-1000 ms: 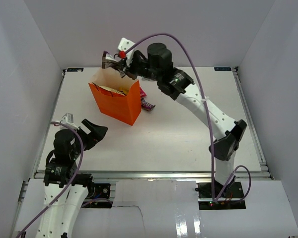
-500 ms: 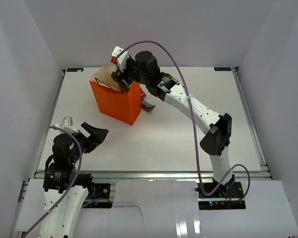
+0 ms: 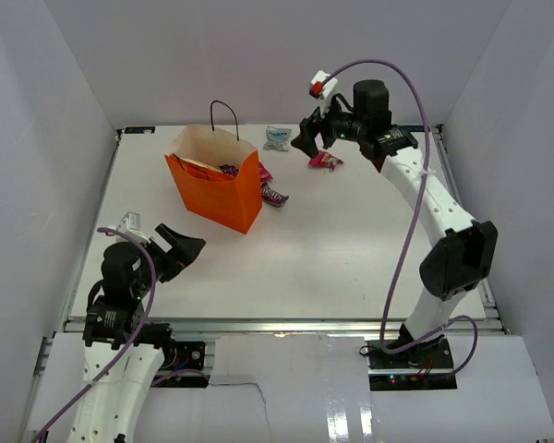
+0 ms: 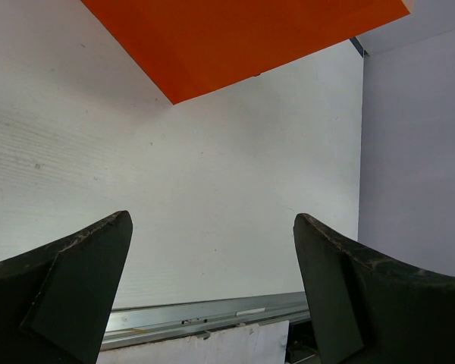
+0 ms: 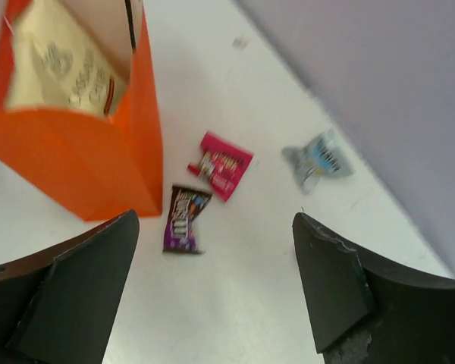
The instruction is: Place the snacks into the paper bag
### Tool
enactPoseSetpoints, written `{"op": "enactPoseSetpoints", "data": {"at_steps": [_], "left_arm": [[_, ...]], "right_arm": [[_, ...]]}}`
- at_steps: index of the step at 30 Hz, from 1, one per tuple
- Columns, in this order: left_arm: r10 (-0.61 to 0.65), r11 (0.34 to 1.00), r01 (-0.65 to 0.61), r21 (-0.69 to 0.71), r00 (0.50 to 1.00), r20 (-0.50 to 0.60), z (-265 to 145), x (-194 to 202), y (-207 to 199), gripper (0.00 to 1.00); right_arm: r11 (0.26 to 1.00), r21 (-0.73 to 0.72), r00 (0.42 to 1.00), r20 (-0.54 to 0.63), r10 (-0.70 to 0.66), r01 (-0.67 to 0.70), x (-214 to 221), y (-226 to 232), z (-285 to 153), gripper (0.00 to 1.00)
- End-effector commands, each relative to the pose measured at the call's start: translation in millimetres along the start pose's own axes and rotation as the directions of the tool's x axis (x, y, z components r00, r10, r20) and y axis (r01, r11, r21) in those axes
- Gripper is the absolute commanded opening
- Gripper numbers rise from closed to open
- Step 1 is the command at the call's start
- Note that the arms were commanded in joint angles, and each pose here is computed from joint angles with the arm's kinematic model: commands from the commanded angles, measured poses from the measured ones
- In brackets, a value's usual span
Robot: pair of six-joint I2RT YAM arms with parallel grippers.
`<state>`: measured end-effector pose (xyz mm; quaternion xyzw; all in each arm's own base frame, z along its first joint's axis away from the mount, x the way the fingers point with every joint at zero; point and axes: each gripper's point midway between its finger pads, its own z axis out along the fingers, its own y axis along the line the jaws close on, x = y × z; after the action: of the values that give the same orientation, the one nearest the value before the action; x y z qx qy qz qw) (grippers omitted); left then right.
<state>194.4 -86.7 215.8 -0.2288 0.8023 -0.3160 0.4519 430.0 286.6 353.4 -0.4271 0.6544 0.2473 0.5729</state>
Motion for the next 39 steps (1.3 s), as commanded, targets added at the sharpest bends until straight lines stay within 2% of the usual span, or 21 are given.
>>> {"op": "enactPoseSetpoints", "data": {"at_steps": [1,4,8,14,17,20,28,29,32,36,39], "left_arm": [[0.016,0.999,-0.015,0.034,1.000,-0.014,6,-1,-7,0.98],[0.014,0.999,-0.013,0.034,1.000,-0.027,9,-1,-9,0.98],[0.009,0.999,-0.007,0.033,0.999,-0.034,12,-1,-9,0.98],[-0.015,1.000,0.017,0.024,0.998,-0.053,16,5,-5,0.98],[-0.018,1.000,0.020,0.019,0.998,-0.064,18,7,-3,0.98],[-0.018,1.000,0.019,0.018,0.997,-0.070,18,7,-4,0.98],[-0.027,1.000,0.028,0.007,0.995,-0.092,21,12,0,0.98],[-0.027,1.000,0.028,0.006,0.996,-0.090,21,11,0,0.98],[-0.025,1.000,0.025,0.004,0.995,-0.095,22,11,0,0.98],[-0.027,1.000,0.027,0.002,0.995,-0.094,22,11,0,0.98],[-0.029,1.000,0.029,0.006,0.995,-0.093,23,11,0,0.98]], "right_arm": [[0.942,-0.296,0.976,-0.190,0.107,-0.160,92,55,24,0.88],[0.902,-0.356,0.952,-0.263,0.155,-0.245,130,68,38,0.87],[0.894,-0.316,0.910,-0.366,0.194,-0.318,179,66,64,0.83],[0.925,-0.240,0.883,-0.438,0.167,-0.294,212,65,99,0.83],[0.957,-0.158,0.864,-0.484,0.139,-0.242,236,59,119,0.83],[0.975,-0.113,0.864,-0.490,0.113,-0.192,243,54,132,0.83],[0.978,-0.135,0.852,-0.519,0.068,-0.160,269,67,151,0.80],[0.976,-0.140,0.848,-0.526,0.068,-0.164,274,70,152,0.78],[0.974,-0.146,0.842,-0.534,0.070,-0.173,278,75,152,0.61],[0.974,-0.139,0.835,-0.545,0.077,-0.181,282,73,145,0.43],[0.973,-0.122,0.832,-0.546,0.098,-0.195,280,66,135,0.32]]}}
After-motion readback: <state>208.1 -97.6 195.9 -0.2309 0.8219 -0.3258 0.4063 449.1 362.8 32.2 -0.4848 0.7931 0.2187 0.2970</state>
